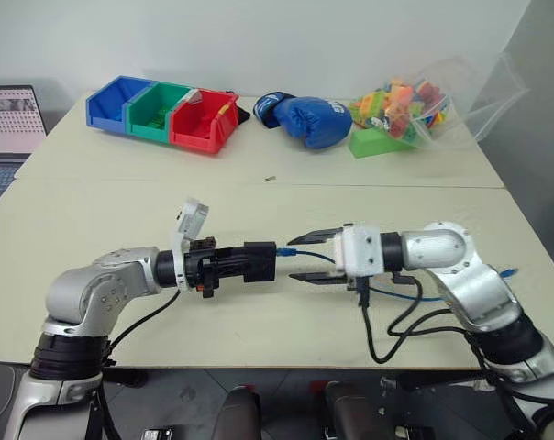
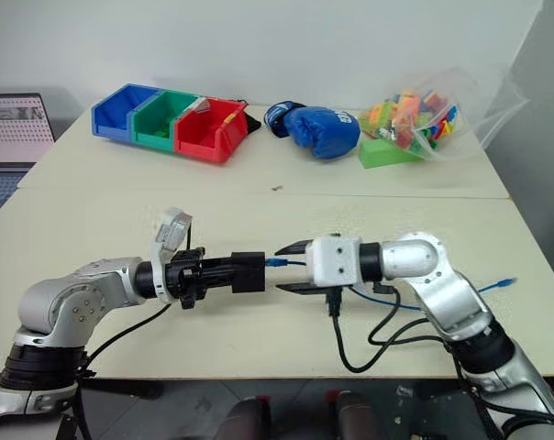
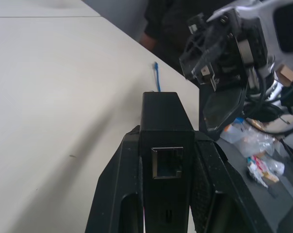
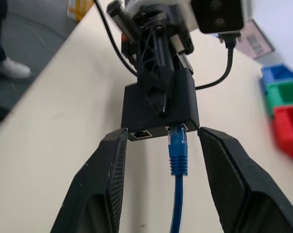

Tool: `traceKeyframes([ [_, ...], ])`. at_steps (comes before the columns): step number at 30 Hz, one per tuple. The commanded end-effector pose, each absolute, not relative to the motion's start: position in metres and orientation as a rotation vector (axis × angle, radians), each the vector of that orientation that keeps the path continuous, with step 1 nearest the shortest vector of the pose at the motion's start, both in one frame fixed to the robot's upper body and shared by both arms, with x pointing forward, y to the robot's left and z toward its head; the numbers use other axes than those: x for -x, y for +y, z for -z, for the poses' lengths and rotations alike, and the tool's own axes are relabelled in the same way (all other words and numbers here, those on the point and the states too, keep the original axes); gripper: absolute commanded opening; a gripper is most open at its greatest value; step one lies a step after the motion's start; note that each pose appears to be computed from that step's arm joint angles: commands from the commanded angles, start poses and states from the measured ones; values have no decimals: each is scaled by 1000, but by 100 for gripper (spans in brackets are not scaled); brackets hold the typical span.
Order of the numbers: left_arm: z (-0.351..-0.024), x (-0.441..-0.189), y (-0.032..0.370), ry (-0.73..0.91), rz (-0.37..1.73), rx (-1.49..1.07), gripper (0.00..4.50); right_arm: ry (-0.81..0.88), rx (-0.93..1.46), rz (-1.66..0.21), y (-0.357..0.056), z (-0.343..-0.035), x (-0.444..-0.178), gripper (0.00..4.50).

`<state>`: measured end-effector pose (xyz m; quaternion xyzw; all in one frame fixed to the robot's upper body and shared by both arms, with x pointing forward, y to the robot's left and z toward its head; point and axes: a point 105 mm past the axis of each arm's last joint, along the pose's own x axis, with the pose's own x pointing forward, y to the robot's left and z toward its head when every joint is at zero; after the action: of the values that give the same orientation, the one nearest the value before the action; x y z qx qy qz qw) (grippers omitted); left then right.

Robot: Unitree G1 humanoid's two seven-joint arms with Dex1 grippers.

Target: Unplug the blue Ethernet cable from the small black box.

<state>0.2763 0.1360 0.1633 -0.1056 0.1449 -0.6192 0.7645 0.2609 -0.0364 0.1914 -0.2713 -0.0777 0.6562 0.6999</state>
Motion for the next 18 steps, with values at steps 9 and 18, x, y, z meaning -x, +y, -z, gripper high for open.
traceKeyframes([
  [9, -182, -265, 128, 220, 1542, 108, 78, 137, -45, -1434, -35, -190, -253, 244],
  [18, -185, -265, 126, 211, 1535, 97, 78, 178, -118, -1461, -28, -190, -253, 244],
])
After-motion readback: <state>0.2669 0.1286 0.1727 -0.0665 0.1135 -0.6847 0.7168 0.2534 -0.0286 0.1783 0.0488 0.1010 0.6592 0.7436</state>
